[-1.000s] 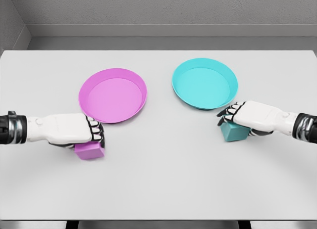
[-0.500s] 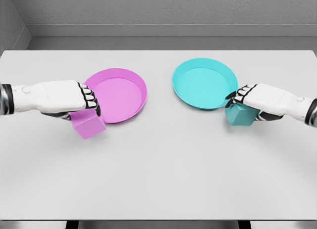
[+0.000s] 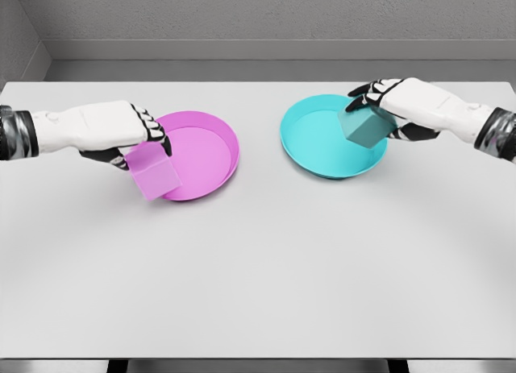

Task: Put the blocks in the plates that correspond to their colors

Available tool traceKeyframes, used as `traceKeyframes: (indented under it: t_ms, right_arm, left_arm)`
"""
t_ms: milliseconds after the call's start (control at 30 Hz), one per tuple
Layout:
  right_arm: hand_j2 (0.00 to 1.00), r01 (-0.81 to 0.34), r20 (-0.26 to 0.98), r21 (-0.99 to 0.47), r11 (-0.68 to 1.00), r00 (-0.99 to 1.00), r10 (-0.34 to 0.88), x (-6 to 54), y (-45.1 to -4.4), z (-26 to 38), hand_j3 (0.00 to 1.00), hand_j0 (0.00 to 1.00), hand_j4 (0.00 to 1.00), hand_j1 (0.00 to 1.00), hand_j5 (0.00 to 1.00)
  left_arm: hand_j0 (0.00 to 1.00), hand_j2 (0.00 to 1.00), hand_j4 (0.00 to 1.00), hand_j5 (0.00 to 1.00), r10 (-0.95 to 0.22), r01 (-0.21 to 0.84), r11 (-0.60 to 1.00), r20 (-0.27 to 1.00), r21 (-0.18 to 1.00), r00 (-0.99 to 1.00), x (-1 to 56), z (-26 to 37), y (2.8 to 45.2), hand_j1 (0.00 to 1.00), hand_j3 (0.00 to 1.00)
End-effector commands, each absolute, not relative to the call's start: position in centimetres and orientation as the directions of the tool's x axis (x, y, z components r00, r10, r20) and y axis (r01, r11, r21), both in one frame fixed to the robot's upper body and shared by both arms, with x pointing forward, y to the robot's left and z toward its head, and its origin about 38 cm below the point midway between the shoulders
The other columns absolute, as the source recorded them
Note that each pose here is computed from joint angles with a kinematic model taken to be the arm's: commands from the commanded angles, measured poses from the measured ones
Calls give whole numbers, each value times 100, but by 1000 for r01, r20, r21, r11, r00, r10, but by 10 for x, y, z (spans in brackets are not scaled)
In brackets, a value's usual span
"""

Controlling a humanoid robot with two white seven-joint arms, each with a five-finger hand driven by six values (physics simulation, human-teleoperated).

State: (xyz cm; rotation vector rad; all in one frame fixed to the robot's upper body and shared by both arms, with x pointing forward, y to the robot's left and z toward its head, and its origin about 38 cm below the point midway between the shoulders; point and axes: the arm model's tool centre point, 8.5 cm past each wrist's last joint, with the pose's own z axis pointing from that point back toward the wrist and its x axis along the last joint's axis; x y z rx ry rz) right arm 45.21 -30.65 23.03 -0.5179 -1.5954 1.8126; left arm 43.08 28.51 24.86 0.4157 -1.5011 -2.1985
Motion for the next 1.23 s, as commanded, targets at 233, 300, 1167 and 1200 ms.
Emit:
traceKeyframes:
  t_ms: [233, 300, 1167, 1200]
  right_arm:
    - [100, -207, 147, -978, -4, -708, 691, 458, -300, 235, 100, 100, 100, 100, 100]
    - [100, -191, 163, -981, 35, -711, 684, 459, -302, 246, 100, 100, 100, 100, 100]
    - [100, -198, 204, -975, 104, -597, 775, 441, -372, 241, 100, 100, 100, 100, 100]
    - [100, -197, 204, -975, 105, -597, 776, 441, -372, 242, 100, 100, 100, 100, 100]
  left_arm:
    - [57, 57, 57, 57, -520, 170, -248, 18, 954, -854, 443, 257, 273, 57, 57]
    - [58, 58, 58, 58, -546, 185, -222, 35, 957, -837, 454, 255, 276, 58, 58]
    - [100, 100, 100, 100, -708, 366, -130, 172, 922, -685, 412, 263, 395, 100, 100]
    - [100, 100, 100, 100, -709, 365, -130, 171, 922, -684, 413, 264, 395, 100, 100]
